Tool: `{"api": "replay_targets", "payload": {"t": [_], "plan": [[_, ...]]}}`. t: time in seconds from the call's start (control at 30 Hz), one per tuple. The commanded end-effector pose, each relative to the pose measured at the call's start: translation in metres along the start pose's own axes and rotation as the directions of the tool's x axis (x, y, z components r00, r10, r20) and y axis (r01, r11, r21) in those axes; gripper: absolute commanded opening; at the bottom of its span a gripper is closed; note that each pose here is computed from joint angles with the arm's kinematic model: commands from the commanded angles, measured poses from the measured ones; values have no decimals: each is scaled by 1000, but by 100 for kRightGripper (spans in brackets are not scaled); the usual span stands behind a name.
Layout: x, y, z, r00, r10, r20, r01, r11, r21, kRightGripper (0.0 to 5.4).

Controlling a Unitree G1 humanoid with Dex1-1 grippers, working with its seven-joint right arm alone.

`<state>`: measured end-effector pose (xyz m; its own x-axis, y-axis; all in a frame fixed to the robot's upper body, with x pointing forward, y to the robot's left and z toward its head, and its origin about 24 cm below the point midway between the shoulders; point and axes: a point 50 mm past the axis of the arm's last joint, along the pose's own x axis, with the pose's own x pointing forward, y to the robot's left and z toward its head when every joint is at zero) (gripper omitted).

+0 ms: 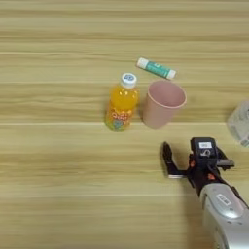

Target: Move the objects on the table

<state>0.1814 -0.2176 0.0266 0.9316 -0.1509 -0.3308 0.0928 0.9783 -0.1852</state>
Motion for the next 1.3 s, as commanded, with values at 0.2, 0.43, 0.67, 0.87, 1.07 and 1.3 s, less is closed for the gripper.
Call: {"api": "replay_targets", "payload": {"t": [0.2, 0.43, 0.67, 0.87, 1.07, 1.3], "plan": [[6, -35, 28, 984, -119, 131, 126, 991, -46, 537], [5, -44, 45, 965, -143, 219, 154, 988, -34, 537], [4, -57, 58, 937, -188, 295, 232, 965, -121, 537], [6, -66, 65, 921, -195, 337, 278, 936, -217, 537], [21, -86, 63, 946, -176, 274, 247, 936, -251, 537], [36, -110, 72, 971, -115, 208, 159, 964, -211, 537]]}}
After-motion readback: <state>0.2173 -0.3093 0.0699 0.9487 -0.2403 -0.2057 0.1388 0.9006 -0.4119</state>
